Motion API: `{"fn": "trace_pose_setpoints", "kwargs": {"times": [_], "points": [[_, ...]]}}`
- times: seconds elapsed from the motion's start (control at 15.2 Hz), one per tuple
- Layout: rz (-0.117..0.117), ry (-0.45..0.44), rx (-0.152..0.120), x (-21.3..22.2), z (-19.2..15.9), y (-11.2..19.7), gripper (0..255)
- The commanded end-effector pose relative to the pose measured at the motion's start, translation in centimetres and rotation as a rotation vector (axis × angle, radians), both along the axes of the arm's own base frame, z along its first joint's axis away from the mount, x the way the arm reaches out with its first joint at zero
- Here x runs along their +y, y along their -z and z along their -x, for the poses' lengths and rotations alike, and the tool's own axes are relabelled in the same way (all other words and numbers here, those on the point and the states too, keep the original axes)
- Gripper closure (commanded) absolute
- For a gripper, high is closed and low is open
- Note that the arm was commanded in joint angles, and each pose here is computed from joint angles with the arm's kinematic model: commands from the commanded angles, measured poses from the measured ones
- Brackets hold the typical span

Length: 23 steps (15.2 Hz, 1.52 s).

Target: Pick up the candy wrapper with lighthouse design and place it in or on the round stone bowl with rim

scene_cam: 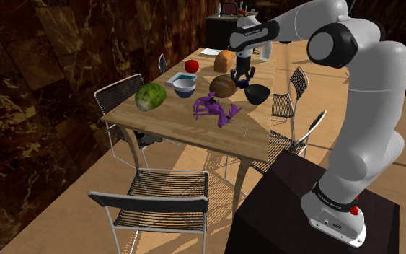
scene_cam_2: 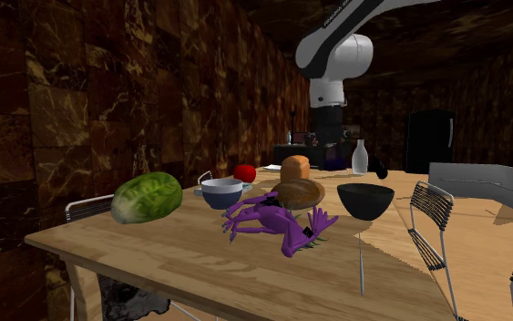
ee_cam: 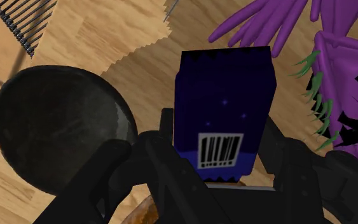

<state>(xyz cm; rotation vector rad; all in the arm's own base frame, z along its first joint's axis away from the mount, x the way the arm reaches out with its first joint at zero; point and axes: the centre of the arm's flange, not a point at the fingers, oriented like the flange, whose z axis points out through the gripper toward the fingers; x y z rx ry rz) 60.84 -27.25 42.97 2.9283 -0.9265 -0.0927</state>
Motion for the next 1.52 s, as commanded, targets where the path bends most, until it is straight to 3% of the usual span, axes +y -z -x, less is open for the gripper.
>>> {"fn": "trace_pose_setpoints", "kwargs": {"times": [0.0, 0.79, 1.45], "points": [[0.0, -0.001, 0.0, -2.7, 0.4, 0.3, 255], [0.0, -0.001, 0.0, -17.8, 2.5, 0.3, 255], [0.0, -0.001, 0.0, -17.8, 2.5, 5.5, 255]]}}
